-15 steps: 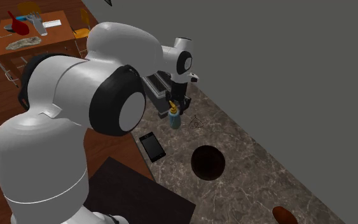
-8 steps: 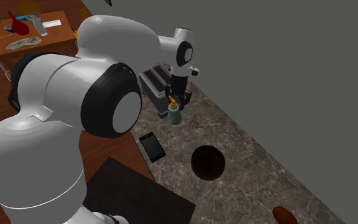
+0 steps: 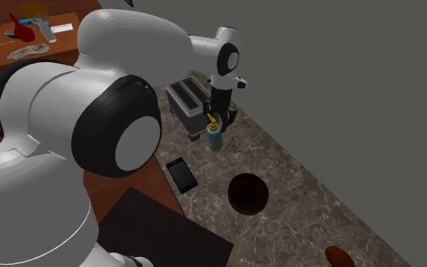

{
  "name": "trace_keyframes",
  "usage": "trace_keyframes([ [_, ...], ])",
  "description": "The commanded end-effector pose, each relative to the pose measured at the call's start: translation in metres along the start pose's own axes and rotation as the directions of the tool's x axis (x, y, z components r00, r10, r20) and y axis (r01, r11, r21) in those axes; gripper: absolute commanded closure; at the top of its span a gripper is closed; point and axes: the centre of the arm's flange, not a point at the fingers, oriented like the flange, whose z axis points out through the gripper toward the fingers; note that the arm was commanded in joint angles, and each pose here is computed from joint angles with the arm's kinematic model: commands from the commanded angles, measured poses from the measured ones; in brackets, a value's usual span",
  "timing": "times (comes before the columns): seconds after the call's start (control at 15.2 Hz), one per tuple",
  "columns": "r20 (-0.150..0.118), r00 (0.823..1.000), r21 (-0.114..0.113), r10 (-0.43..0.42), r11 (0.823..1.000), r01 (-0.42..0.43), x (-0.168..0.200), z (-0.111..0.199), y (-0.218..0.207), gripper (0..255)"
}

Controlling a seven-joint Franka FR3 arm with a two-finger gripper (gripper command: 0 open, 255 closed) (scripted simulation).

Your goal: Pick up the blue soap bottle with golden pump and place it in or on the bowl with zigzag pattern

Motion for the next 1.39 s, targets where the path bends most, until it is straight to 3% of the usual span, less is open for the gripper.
trace_keyframes([
  [0.0,0.000,1.000,0.000,-0.001,1.000,0.001,-0.005,0.003,0.023,255],
  [0.99,0.000,1.000,0.000,-0.001,1.000,0.001,-0.051,0.017,0.215,255],
  [1.32,0.000,1.000,0.000,-0.001,1.000,0.001,-0.042,0.042,0.213,255],
])
